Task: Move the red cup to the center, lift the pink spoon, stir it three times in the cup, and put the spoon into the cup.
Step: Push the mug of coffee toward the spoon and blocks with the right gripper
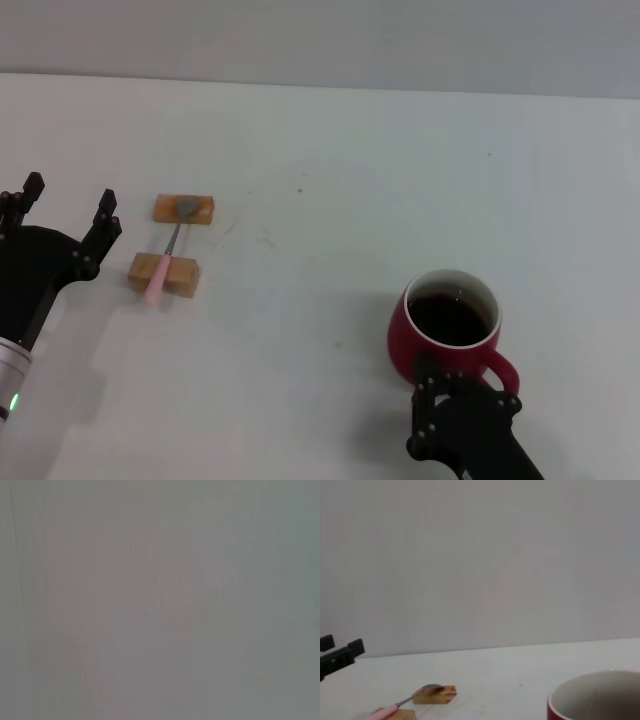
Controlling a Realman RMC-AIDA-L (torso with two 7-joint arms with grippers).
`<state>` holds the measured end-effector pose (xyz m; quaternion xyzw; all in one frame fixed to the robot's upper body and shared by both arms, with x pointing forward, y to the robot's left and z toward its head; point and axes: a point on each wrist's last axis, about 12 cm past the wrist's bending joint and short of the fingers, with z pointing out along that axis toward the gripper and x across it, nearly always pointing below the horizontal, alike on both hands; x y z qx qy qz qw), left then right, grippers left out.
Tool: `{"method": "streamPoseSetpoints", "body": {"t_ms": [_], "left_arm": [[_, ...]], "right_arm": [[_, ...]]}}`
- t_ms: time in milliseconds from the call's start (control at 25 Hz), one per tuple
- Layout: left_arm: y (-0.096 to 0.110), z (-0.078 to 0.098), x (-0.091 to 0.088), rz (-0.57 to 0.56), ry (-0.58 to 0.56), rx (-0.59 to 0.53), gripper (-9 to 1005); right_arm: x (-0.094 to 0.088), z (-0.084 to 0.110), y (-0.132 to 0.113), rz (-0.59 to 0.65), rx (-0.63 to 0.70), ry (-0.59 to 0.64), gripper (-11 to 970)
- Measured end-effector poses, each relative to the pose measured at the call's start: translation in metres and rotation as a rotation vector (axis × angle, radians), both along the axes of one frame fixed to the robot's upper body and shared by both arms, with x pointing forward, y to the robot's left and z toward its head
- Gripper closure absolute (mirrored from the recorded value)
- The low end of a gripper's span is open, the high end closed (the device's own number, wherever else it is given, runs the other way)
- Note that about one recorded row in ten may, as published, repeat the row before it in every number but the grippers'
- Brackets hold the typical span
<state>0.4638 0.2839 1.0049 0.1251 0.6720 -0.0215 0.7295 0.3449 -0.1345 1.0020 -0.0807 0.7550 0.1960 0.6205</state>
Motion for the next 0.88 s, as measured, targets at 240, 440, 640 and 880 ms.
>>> {"method": "streamPoseSetpoints", "body": {"t_ms": [240, 440, 640, 880], "left_arm": [[-0.001, 0.000, 0.000, 0.000, 0.000, -0.001, 193], [-0.001, 0.000, 0.000, 0.000, 0.001, -0.001, 193], [-0.001, 0.000, 0.000, 0.000, 0.000, -0.002, 193], [0.000, 0.000, 0.000, 0.001, 0.001, -0.001, 193]], "right_arm": [[0.004, -0.001, -0.007, -0.011, -0.017, -0.005, 959], [0.007, -0.002, -0.014, -0.017, -0.032, -0.007, 959], [0.010, -0.003, -0.020, -0.030, -0.044, -0.011, 959], [0.015, -0.004, -0.029, -0.048, -0.060, -0.017, 959]]}}
